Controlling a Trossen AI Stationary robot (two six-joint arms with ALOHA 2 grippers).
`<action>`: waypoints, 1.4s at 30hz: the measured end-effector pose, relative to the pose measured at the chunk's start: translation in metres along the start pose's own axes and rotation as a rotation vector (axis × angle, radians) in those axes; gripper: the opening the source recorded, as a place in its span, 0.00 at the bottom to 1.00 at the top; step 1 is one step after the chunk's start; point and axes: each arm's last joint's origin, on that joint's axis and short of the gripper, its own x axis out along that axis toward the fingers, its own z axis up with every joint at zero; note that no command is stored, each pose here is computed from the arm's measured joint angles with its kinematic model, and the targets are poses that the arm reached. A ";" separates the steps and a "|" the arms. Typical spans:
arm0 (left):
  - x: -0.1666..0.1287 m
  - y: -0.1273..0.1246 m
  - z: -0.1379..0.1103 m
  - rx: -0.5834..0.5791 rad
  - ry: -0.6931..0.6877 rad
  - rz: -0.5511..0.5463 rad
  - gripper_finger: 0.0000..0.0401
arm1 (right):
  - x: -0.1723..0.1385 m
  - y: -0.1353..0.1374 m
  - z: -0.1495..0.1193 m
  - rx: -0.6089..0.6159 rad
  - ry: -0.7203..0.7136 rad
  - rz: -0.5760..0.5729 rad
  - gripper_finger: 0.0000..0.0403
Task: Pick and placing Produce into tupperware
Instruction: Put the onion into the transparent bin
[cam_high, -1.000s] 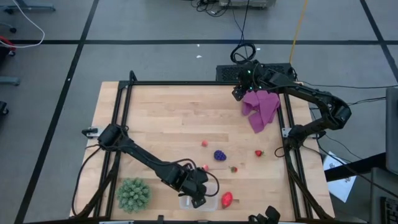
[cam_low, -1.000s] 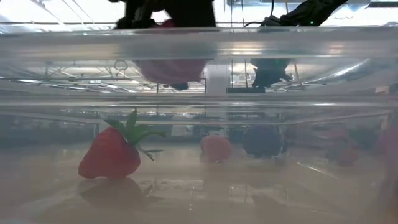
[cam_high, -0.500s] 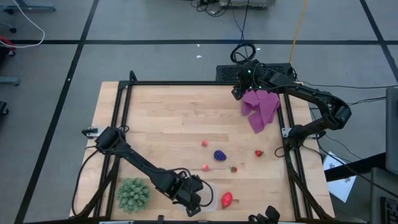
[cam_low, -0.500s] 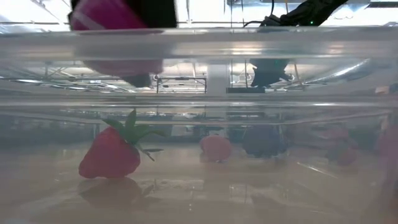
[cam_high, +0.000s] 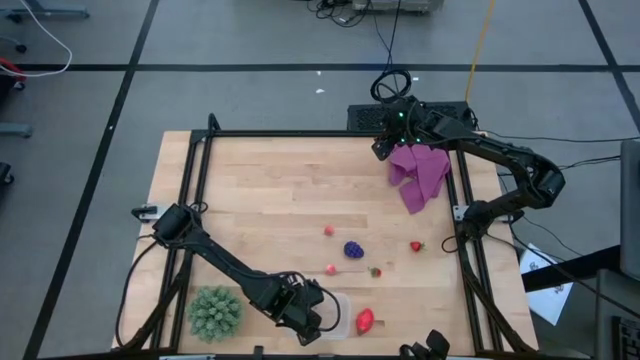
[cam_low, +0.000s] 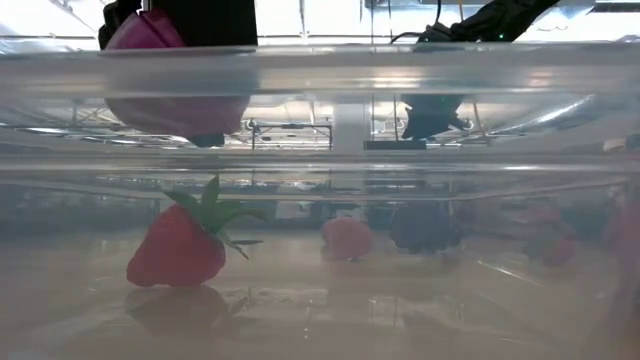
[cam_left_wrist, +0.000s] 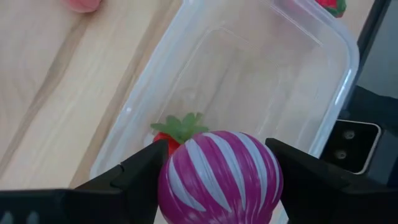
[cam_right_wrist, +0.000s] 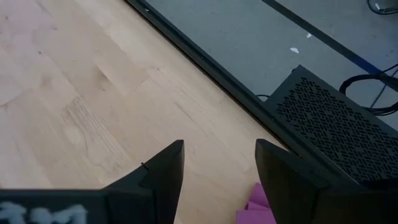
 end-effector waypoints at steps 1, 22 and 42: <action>0.001 0.000 0.000 0.005 -0.002 0.004 0.67 | 0.000 0.000 0.000 0.000 0.000 0.000 0.47; 0.016 0.001 0.002 0.054 0.020 -0.009 0.67 | 0.000 0.000 0.000 0.000 0.001 0.000 0.47; 0.016 0.001 0.002 0.073 0.036 -0.016 0.67 | 0.000 0.000 0.000 0.000 0.001 0.000 0.47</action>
